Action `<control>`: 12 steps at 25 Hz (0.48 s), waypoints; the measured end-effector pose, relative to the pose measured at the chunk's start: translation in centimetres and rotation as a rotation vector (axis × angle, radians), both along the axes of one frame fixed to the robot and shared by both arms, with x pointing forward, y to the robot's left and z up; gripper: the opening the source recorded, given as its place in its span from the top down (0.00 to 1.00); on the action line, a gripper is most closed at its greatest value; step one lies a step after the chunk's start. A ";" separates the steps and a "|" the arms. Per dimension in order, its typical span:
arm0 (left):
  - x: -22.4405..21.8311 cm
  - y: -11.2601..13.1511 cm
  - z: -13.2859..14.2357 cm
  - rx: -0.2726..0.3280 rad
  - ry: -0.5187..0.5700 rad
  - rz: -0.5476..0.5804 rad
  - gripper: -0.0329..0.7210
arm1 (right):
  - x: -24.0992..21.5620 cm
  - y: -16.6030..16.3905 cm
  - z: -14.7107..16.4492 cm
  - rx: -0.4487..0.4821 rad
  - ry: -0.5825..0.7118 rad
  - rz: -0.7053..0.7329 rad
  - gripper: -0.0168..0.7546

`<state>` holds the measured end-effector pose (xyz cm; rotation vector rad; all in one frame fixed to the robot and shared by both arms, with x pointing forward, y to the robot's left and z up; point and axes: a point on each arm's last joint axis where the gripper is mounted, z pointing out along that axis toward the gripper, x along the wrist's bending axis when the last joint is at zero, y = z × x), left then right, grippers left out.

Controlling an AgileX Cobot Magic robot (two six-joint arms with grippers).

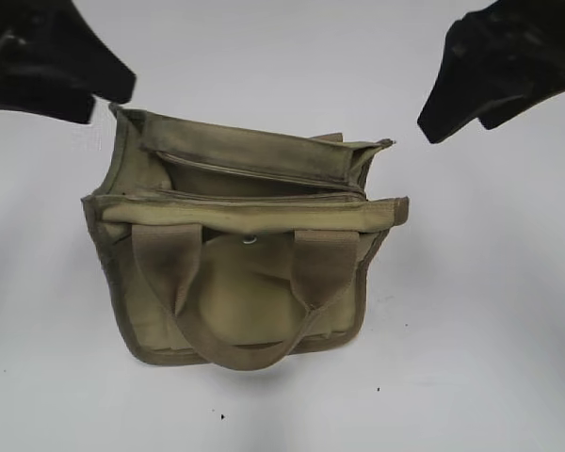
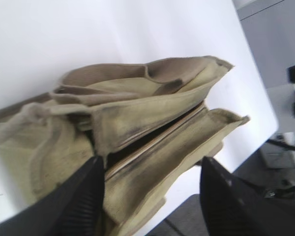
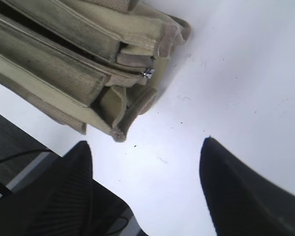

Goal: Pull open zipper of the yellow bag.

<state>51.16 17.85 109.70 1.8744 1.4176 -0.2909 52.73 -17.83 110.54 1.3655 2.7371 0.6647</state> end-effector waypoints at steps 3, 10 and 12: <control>-2.3 1.8 2.2 0.166 -0.124 -0.015 0.32 | -2.0 -0.6 1.7 0.029 -0.030 -0.050 0.29; -10.5 6.5 5.0 0.393 -0.296 0.150 0.31 | -10.0 -3.6 0.3 -0.008 -0.020 -0.092 0.29; -13.9 7.7 4.8 0.404 -0.350 0.201 0.31 | -12.8 -4.7 -0.4 -0.017 -0.036 -0.100 0.29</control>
